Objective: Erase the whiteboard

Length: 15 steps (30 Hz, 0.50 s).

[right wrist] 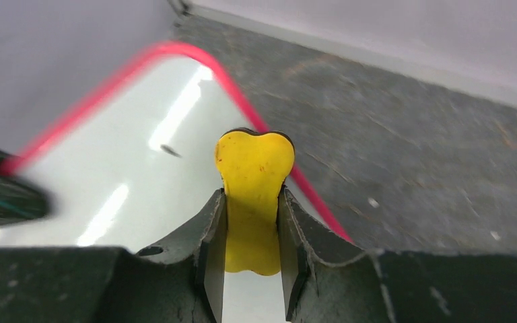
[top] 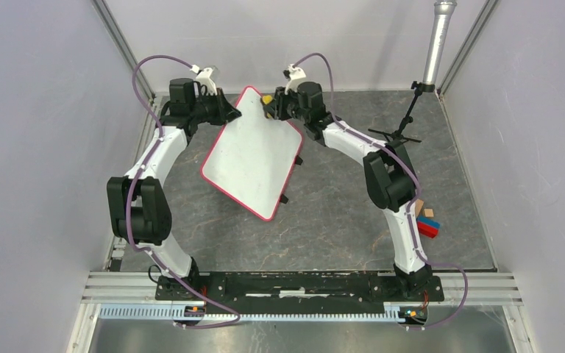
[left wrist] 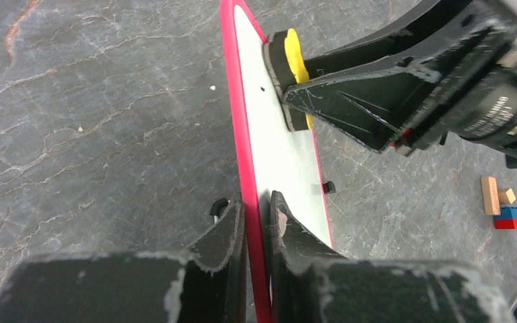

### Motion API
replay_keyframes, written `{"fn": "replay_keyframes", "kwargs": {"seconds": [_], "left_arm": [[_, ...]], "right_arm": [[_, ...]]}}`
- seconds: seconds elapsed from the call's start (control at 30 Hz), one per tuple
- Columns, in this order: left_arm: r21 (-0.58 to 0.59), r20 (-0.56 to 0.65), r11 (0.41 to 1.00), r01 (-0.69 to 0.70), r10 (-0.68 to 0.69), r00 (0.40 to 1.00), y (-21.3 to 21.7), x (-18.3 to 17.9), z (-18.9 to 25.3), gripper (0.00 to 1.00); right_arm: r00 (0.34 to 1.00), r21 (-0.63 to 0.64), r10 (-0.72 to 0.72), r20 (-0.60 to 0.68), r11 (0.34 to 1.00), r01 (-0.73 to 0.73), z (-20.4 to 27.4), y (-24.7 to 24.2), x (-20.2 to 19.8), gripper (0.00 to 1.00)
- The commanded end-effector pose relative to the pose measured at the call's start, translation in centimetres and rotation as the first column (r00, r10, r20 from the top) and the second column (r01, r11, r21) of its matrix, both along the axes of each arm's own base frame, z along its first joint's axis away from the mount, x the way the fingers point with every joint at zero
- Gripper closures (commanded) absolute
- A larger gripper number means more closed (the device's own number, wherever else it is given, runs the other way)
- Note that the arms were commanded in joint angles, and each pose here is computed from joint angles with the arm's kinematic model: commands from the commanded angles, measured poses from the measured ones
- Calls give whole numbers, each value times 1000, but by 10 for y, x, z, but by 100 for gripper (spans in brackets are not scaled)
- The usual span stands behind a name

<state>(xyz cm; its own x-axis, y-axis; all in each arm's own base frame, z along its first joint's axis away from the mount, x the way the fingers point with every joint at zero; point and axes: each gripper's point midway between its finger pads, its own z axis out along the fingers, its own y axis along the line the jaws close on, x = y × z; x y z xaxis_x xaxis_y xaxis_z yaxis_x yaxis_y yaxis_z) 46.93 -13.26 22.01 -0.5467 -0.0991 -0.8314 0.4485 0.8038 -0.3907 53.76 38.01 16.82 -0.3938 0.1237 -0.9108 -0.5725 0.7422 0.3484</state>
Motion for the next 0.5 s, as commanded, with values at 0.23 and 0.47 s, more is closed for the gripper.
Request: {"fn": "replay_keyframes", "kwargs": {"seconds": [0.23, 0.47], "left_arm": [[76, 118, 987, 140, -149, 982, -26, -12, 20, 98], [72, 121, 988, 140, -148, 982, -26, -12, 23, 98]], "right_arm": [[986, 78, 168, 9, 983, -168, 29, 57, -19, 79], [978, 73, 73, -196, 996, -60, -41, 9, -14, 79]]}}
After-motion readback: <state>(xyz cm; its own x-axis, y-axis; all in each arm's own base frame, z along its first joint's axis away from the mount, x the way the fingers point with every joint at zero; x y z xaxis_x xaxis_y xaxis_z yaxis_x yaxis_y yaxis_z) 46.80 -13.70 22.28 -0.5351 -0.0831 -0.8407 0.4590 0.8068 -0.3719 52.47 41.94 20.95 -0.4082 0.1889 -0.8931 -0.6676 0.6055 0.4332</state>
